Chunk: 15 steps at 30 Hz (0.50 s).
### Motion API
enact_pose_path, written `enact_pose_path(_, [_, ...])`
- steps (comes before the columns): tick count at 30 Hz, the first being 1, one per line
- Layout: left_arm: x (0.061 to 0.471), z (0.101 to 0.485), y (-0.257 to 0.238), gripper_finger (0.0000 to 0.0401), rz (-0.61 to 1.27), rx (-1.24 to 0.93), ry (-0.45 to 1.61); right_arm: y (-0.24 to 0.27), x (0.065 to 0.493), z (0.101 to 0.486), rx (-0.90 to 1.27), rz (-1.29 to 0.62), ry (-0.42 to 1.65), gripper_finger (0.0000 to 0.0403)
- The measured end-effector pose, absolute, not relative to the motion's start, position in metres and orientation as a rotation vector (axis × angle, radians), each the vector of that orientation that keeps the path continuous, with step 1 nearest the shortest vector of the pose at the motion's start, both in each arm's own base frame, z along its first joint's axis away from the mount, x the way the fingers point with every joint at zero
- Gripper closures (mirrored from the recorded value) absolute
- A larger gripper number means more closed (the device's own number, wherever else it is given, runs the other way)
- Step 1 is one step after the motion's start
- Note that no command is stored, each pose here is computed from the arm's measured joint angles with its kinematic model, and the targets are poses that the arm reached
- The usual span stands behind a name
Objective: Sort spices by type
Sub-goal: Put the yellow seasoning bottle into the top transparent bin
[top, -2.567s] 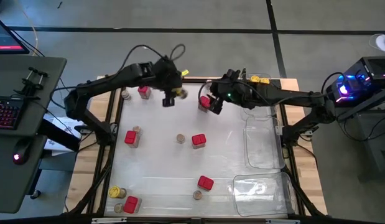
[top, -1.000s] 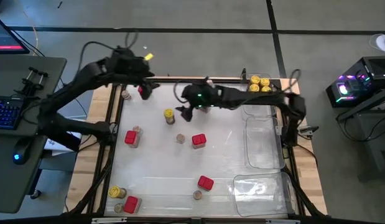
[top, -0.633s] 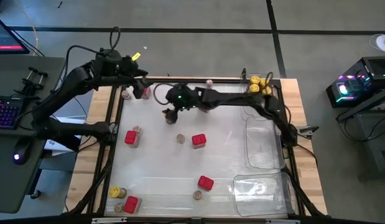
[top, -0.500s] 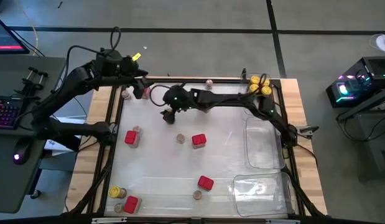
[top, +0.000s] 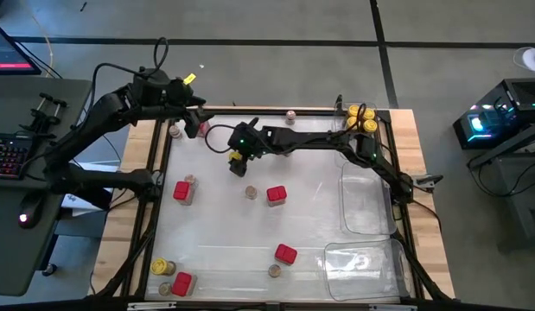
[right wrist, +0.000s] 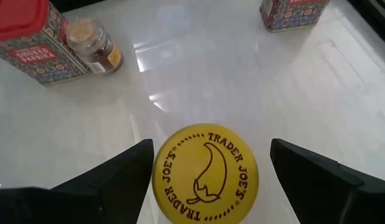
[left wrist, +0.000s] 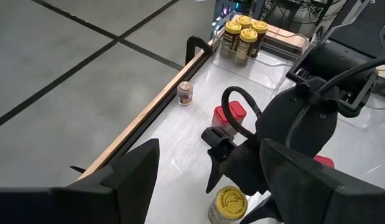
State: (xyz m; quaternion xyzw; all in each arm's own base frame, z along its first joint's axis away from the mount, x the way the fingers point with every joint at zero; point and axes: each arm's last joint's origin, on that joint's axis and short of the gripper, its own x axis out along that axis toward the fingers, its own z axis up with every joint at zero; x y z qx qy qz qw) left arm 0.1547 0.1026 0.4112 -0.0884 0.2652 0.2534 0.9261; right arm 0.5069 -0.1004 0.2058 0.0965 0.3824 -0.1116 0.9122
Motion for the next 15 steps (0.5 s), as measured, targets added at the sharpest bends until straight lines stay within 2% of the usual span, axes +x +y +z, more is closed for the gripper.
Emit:
enact_pose_path(6, [0.155, 0.411, 0.103, 0.0136, 0.517, -0.173, 0.545, -0.100, 0.507, 0.201, 0.200, -0.197, 0.806, 0.0104])
enact_pose_path(15, [0.155, 0.411, 0.103, 0.0136, 0.518, -0.173, 0.544, -0.100, 0.512, 0.188, 0.252, -0.192, 0.804, 0.0182])
